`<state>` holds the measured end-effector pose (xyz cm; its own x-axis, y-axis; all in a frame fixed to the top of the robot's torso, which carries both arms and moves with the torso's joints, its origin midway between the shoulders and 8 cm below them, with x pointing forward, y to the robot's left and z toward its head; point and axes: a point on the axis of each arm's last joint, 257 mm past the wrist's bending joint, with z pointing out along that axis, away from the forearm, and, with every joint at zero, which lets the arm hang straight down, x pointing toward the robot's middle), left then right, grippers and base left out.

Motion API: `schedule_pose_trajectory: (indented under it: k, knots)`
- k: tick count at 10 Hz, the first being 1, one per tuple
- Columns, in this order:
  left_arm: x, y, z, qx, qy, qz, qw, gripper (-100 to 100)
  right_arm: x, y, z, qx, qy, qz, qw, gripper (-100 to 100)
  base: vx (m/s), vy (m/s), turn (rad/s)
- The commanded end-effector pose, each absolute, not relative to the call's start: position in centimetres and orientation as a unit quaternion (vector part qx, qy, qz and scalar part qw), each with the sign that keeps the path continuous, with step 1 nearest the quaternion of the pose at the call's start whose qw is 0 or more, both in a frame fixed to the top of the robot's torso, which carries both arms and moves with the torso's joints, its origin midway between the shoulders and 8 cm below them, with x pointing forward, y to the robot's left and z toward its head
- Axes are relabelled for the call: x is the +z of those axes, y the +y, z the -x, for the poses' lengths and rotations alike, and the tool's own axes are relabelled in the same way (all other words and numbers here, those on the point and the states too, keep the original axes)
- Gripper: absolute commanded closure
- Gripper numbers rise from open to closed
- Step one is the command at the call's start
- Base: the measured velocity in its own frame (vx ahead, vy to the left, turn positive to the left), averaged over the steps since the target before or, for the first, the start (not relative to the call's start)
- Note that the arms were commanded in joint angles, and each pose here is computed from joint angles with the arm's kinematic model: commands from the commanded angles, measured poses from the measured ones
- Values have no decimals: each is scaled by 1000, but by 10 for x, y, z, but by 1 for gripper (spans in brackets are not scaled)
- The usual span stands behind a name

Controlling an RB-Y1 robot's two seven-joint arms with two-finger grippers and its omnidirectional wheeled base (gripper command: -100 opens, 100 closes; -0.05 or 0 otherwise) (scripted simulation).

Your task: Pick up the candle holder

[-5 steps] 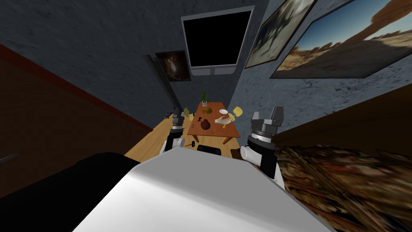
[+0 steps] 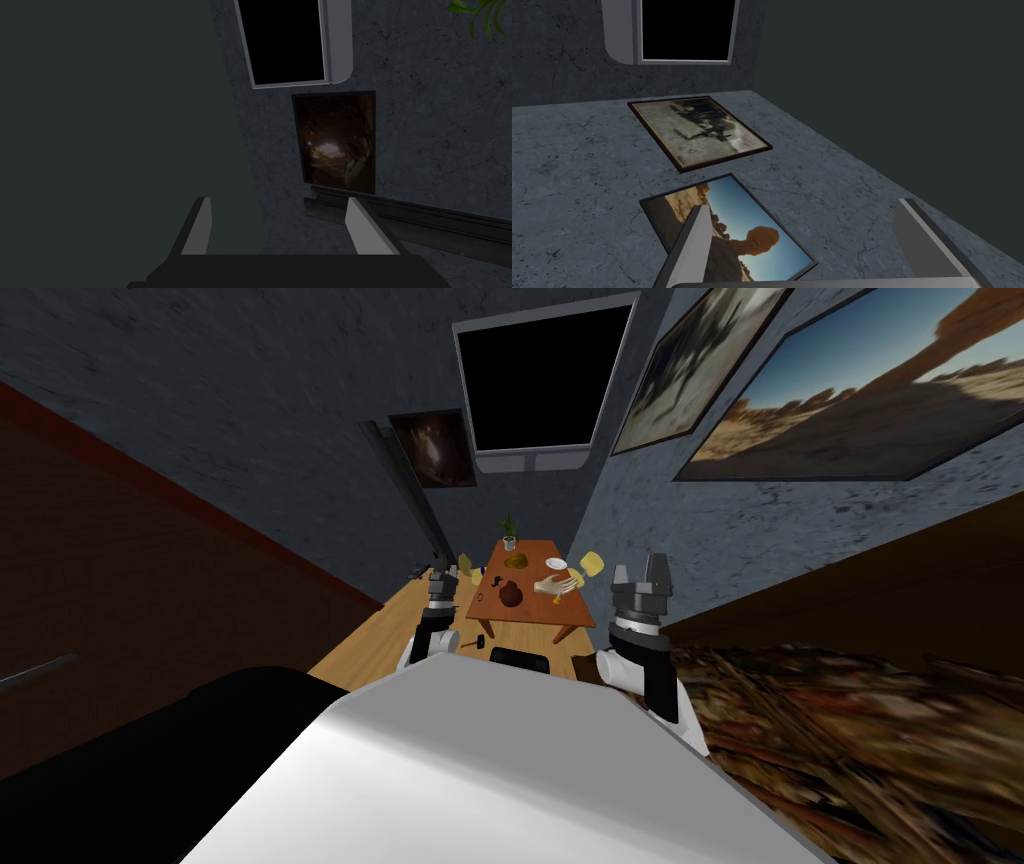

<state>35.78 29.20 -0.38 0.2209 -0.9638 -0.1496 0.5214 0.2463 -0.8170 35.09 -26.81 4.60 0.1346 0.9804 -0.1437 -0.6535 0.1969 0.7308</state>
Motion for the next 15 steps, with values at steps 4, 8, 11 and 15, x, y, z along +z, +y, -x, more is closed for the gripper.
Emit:
schedule_pose_trajectory:
  k: [4, 8, 11, 15]
  knots:
    - [-4, 292, -358, -522, 342, 323, 711, 0, 9, -234, -381, 604, 380, -252, 654, -100, -118, -40, 84]
    - [-4, 292, -358, -522, 342, 323, 711, 0, -31, -209, -401, 612, 438, -250, 609, -100, -108, -45, 118]
    - [-4, 292, -358, -522, 342, 323, 711, 0, -67, -193, -412, 609, 484, -249, 577, -100, -63, -25, 103]
    - [-4, 292, -358, -522, 342, 323, 711, 0, -130, -176, -423, 592, 557, -247, 528, -100, -61, -12, 124]
